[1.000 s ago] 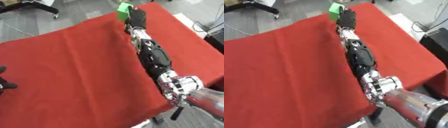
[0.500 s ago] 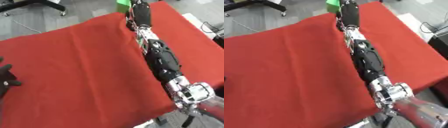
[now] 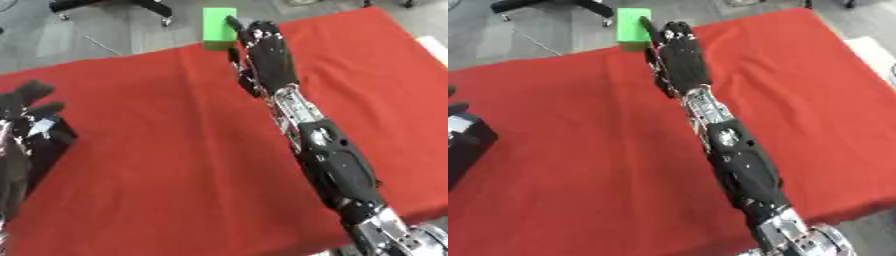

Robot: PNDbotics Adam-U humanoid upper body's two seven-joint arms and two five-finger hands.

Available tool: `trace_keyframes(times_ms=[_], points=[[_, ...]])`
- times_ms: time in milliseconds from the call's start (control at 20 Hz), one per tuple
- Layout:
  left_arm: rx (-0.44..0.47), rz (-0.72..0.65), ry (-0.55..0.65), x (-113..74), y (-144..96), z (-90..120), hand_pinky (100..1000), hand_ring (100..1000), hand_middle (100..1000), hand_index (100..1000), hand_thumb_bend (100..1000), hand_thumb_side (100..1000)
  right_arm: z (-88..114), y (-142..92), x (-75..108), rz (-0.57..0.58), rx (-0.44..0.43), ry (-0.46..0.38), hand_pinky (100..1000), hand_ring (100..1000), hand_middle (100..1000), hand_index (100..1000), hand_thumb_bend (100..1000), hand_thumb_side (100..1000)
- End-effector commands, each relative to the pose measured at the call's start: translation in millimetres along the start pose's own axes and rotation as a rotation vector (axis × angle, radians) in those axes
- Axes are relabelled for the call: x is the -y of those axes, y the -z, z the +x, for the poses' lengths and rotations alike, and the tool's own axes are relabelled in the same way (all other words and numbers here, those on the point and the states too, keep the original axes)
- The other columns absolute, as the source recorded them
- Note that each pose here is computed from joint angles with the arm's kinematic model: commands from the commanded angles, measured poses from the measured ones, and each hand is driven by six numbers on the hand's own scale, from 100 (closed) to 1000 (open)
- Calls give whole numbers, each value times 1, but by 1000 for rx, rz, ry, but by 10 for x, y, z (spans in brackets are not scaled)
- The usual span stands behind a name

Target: Pick up the objects with one hand, pass them to the other hand, and then place them into the box on the other side of the table.

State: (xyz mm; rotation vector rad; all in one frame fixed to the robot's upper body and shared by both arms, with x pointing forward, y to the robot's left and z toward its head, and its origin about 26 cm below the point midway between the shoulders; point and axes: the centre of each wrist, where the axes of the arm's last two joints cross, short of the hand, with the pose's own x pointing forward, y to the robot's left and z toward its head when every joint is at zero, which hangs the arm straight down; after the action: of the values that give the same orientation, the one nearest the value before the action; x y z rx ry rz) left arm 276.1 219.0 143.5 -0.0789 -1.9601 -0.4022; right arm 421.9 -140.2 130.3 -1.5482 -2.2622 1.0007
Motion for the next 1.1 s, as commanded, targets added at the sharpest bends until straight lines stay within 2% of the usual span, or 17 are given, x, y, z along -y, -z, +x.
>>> trace_keyframes(times_ms=[50, 250, 500, 800, 1100], points=[[10, -41, 57, -96, 37, 96, 517, 830, 863, 929, 259, 908, 263, 202, 203, -72, 145, 10, 714, 653, 264, 284, 100, 100], [-3, -70, 90, -122, 72, 139, 516, 830, 866, 929, 258, 913, 470, 318, 405, -104, 275, 17, 705, 642, 276, 286, 100, 100], [-22, -77, 96, -136, 142, 212, 512, 831, 868, 929, 263, 920, 682, 432, 607, -116, 425, 26, 692, 627, 305, 335, 117, 100], [-54, -30, 79, -155, 241, 318, 514, 837, 877, 929, 299, 910, 781, 465, 623, -102, 555, 26, 684, 618, 324, 358, 182, 100], [-74, 13, 87, -150, 324, 409, 527, 853, 892, 931, 363, 891, 702, 474, 615, -95, 614, 49, 685, 618, 326, 360, 186, 100]])
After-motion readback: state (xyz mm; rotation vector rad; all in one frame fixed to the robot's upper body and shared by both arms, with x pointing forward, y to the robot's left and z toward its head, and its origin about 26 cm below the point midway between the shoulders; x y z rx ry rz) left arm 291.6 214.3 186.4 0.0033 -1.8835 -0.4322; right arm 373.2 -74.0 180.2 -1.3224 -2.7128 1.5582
